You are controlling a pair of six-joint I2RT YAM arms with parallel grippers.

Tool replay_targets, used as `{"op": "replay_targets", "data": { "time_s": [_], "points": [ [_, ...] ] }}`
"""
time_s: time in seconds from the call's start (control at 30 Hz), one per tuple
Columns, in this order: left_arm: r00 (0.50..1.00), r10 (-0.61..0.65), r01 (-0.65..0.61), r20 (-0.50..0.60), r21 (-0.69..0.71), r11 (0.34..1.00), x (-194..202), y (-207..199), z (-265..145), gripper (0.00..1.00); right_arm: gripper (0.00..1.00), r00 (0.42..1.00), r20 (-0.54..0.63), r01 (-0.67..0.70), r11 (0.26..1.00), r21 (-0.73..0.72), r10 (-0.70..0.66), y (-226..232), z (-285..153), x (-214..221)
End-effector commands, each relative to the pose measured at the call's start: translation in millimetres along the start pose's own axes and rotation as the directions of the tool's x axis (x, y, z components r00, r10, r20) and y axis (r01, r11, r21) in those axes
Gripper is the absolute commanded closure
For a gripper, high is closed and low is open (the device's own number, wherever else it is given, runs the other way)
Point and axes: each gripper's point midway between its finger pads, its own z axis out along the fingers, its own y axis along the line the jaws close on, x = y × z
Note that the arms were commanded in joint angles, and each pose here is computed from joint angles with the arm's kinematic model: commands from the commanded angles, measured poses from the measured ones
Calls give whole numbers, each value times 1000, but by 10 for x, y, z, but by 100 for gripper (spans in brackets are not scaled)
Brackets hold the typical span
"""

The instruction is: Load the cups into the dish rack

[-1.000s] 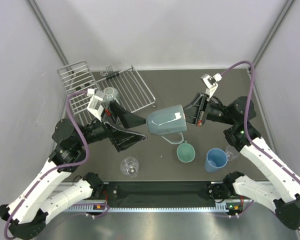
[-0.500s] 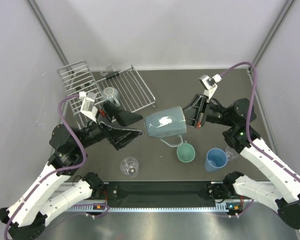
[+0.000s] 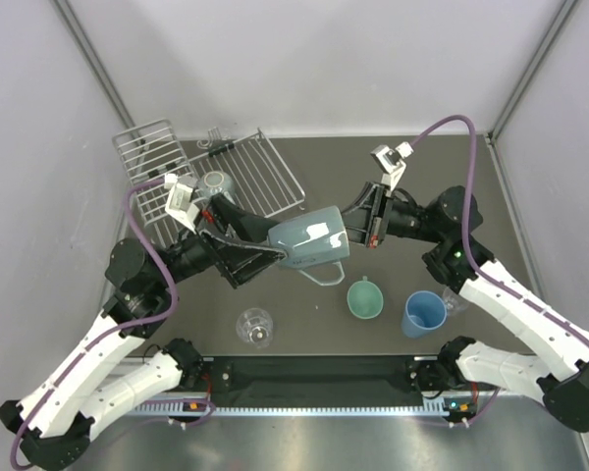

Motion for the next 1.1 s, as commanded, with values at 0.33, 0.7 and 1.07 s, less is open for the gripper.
{"op": "replay_targets", "data": {
  "time_s": [0.33, 0.7, 1.07],
  "points": [
    [999, -30, 31, -29, 58, 998, 36, -87, 43, 2, 100, 988, 117, 115, 989, -94, -104, 391, 224, -372],
    [997, -60, 62, -50, 52, 997, 58, -66, 74, 5, 100, 986, 112, 134, 989, -57, -127, 316, 284, -376],
    [994, -98, 100, -43, 44, 994, -15, -101, 118, 76, 100, 989, 78, 132, 991, -37, -129, 186, 323, -299]
  ]
}}
